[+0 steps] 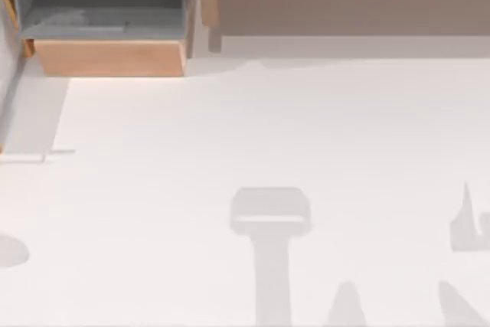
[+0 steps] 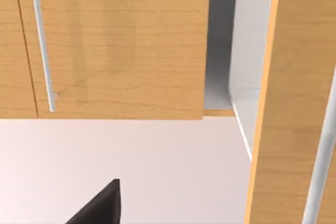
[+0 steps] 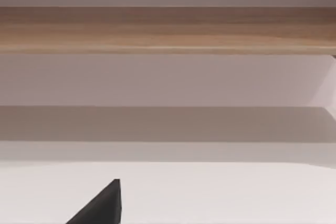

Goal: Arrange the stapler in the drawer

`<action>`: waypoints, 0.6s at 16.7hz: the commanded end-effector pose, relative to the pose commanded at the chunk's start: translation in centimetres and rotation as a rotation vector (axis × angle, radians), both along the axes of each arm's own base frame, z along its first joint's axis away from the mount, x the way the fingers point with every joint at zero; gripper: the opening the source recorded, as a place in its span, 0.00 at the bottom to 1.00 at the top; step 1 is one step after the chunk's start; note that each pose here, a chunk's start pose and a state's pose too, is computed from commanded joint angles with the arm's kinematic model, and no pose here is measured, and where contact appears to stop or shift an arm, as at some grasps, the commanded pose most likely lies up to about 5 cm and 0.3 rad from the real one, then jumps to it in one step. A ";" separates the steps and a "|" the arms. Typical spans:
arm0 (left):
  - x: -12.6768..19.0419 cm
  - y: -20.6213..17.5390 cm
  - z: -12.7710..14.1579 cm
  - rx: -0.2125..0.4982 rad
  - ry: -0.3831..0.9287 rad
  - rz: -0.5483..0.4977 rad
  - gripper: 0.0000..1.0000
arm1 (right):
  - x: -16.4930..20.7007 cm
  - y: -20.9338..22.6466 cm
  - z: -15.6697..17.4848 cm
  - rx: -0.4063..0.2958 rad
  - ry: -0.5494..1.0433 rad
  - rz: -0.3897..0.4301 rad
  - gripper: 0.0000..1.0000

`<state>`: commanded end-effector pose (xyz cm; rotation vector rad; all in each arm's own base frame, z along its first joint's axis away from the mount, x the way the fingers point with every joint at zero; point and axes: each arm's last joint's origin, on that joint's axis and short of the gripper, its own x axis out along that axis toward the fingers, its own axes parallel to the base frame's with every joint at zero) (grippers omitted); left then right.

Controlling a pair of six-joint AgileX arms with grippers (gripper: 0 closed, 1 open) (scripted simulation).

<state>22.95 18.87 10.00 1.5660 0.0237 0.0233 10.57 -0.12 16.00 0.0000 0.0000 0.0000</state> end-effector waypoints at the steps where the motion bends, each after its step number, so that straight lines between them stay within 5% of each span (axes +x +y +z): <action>1: 0.0 -0.7 -0.3 0.003 0.000 -0.026 1.00 | 0.0 0.0 0.0 0.000 0.000 0.000 1.00; 10: 0.4 -1.4 -0.4 0.005 -0.001 -0.049 1.00 | 0.0 0.0 0.0 0.000 0.000 0.000 1.00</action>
